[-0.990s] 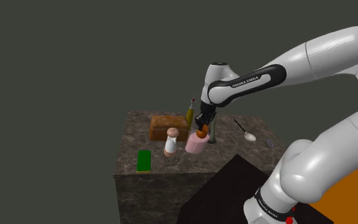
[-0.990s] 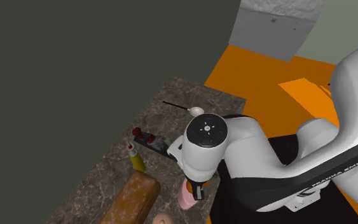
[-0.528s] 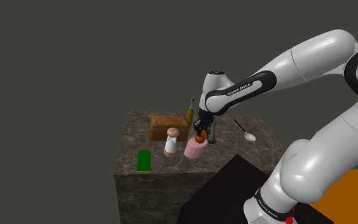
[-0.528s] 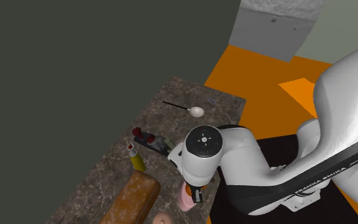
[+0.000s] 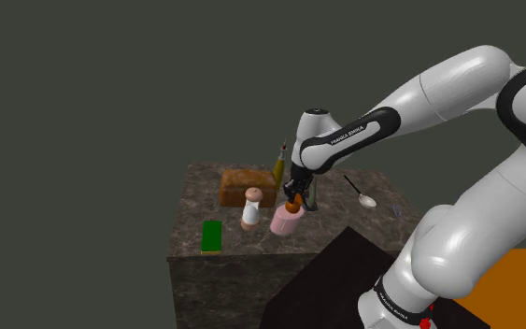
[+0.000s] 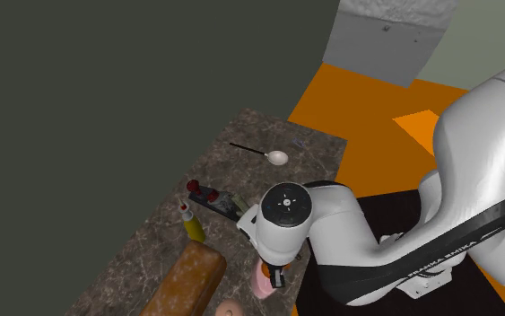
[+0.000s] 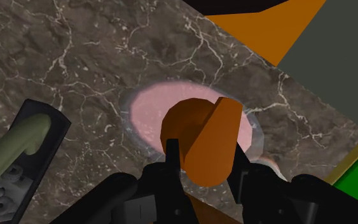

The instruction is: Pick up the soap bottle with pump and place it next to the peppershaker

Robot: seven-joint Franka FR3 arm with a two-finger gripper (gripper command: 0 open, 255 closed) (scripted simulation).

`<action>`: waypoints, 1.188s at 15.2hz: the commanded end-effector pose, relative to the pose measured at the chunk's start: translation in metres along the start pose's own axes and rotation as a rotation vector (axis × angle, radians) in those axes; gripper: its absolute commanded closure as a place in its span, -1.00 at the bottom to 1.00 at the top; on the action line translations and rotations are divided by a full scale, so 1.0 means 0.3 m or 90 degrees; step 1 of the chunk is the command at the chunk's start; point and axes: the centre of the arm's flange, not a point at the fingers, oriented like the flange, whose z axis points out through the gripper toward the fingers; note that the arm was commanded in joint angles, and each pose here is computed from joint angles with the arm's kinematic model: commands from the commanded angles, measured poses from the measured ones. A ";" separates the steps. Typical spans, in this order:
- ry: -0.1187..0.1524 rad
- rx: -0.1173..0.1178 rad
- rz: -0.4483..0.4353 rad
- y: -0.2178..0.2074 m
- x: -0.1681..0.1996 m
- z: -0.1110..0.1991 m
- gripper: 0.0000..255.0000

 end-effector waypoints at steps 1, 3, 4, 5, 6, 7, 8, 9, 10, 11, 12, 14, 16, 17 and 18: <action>0.000 0.000 0.000 0.000 0.000 0.000 1.00; 0.000 0.000 0.000 0.000 0.000 0.000 -1.00; 0.000 0.000 0.000 0.000 0.000 0.000 -1.00; 0.000 0.000 0.000 0.000 0.000 0.000 -1.00; 0.000 0.000 0.000 0.000 0.000 0.000 -1.00; 0.000 0.000 0.000 0.000 0.000 0.000 -1.00; 0.000 0.000 0.000 0.000 0.000 -0.044 -1.00; 0.000 0.000 0.000 0.000 0.000 -0.088 -1.00; 0.000 0.000 0.000 0.000 0.000 -0.132 -1.00; 0.000 0.000 0.000 0.000 0.000 -0.167 -1.00; 0.000 0.000 0.000 0.000 0.000 -0.167 -1.00; 0.000 0.000 0.000 0.000 0.000 -0.167 -1.00; 0.000 0.000 0.000 0.000 0.000 -0.167 -1.00; 0.000 0.000 0.000 0.000 0.000 -0.167 -1.00; 0.000 0.000 0.000 0.000 0.000 -0.167 -1.00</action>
